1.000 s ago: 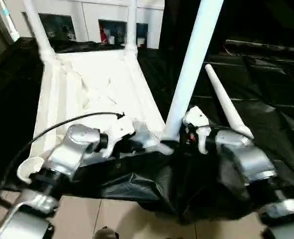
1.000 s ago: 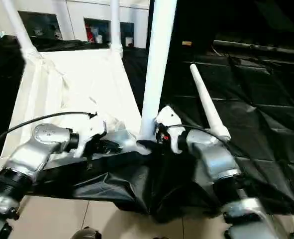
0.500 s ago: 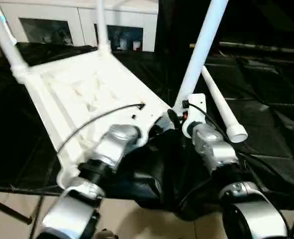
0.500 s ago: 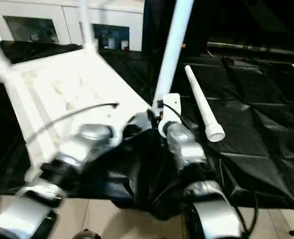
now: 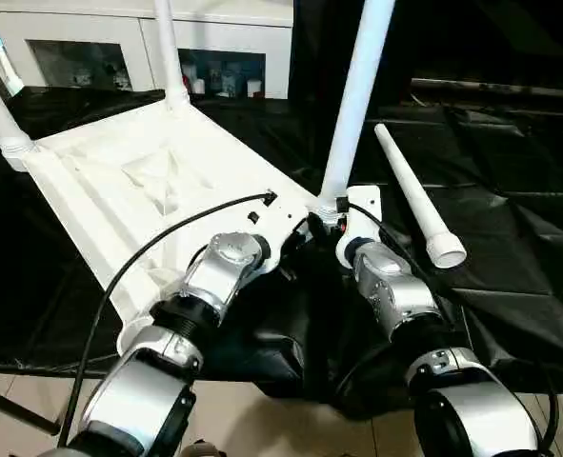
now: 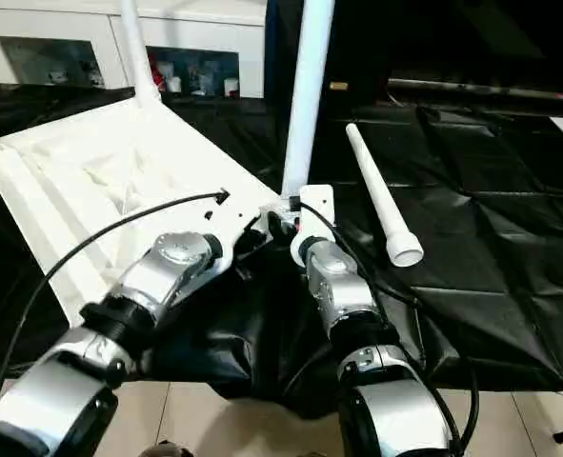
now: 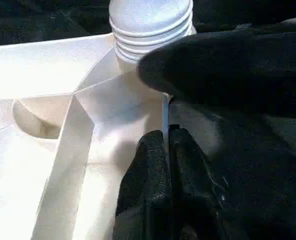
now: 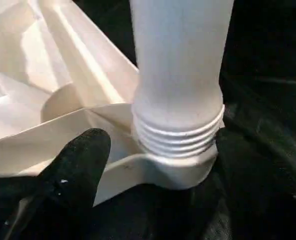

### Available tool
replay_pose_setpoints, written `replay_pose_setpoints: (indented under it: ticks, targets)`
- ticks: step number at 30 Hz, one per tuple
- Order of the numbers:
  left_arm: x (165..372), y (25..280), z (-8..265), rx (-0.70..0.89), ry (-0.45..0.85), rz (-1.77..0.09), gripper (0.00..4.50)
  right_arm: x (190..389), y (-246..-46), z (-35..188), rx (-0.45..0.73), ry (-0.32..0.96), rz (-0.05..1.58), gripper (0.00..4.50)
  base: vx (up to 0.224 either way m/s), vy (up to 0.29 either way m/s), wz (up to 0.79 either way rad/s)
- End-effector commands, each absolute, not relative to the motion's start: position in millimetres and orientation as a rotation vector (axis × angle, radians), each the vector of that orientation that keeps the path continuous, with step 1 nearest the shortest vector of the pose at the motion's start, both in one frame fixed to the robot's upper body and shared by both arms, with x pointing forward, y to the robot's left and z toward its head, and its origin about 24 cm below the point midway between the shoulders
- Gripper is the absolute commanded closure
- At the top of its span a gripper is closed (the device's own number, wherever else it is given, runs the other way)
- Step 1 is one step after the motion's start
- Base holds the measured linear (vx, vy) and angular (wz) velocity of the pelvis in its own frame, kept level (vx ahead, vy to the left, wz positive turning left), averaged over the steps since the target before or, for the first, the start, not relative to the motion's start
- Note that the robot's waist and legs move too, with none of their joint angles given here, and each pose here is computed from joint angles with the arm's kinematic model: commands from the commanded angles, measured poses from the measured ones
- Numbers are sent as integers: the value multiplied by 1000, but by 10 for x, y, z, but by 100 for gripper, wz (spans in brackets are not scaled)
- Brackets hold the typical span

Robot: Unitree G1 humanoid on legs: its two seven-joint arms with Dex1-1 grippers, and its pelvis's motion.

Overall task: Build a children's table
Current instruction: Rotate leg to tighten

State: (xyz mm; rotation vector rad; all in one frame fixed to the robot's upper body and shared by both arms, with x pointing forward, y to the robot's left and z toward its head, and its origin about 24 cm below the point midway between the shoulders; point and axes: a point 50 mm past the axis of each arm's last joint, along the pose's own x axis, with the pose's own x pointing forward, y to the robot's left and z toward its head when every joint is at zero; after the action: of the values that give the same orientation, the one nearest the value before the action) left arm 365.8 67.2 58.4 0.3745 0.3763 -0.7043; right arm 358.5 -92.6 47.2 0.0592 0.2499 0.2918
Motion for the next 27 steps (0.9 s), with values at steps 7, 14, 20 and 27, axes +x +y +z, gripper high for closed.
replay_pose_setpoints:
  ticks: [7, 14, 20, 27]
  targets:
    - [3970, 982, 1076, 271, 100, -350, 357, 3500, -1129, 536, -1, 206, 280, 72, 0, 0, 0]
    - [3914, 1386, 1170, 248, 10, -188, 309, 3393, -1070, 477, -12, 236, 308, 72, 0, 0, 0]
    - [3453, 1989, 1196, 319, -37, 25, 255, 3320, -1024, 451, -26, 256, 357, 72, 0, 0, 0]
    - [2850, 2516, 1180, 348, -102, 373, 192, 3269, -987, 383, -13, 289, 360, 72, 0, 0, 0]
